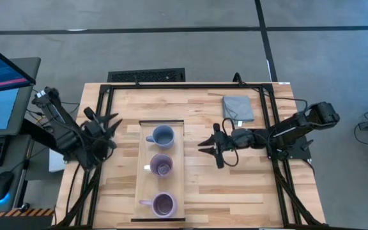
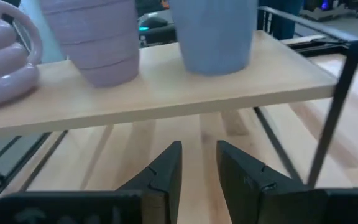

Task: Stack small to large cups/mugs on shelf
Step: Return to Home Position

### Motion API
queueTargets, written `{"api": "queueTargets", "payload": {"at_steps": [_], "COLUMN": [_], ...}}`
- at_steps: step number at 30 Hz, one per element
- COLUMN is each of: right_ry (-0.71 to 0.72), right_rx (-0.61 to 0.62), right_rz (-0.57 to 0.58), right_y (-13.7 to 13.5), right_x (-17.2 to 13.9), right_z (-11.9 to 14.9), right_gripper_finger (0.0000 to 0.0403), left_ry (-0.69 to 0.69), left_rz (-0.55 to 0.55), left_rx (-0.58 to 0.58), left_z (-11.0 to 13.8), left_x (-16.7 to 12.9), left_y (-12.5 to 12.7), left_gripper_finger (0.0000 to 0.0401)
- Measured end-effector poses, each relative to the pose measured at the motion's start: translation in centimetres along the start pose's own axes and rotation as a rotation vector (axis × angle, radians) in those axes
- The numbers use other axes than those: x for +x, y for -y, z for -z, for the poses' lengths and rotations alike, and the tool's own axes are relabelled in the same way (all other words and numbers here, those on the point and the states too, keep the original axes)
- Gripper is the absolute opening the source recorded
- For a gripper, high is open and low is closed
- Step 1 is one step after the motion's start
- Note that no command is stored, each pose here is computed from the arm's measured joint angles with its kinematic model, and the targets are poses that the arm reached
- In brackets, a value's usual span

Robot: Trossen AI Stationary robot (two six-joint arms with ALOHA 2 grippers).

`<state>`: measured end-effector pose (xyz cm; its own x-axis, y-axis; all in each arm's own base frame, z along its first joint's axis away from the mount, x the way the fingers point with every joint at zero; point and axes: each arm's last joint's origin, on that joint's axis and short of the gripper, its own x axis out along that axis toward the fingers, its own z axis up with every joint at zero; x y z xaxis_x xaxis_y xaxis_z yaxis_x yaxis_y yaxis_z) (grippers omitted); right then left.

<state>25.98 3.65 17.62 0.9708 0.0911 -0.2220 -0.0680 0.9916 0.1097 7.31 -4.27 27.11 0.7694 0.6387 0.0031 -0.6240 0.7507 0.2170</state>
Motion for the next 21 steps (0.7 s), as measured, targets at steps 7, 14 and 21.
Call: {"api": "queueTargets", "payload": {"at_steps": [7, 14, 21], "right_ry": [0.01, 0.04, 0.152], "right_rx": [-0.003, -0.017, -0.066], "right_rz": [-0.061, -0.062, -0.146], "right_y": [4.6, 8.3, 11.6], "right_x": [-0.2, -1.1, -2.8], "right_z": [-0.6, -1.1, -2.2], "right_gripper_finger": [0.0123, 0.0123, 0.0123], "left_ry": [-0.015, -0.022, -0.041], "left_rz": [-0.06, -0.111, -0.188], "left_rx": [-0.051, -0.103, -0.031], "left_z": [2.4, 2.6, 2.5], "left_x": [0.3, 0.5, 1.0], "left_y": [-2.1, -3.2, -2.3], "left_gripper_finger": [0.0121, 0.0121, 0.0121]}}
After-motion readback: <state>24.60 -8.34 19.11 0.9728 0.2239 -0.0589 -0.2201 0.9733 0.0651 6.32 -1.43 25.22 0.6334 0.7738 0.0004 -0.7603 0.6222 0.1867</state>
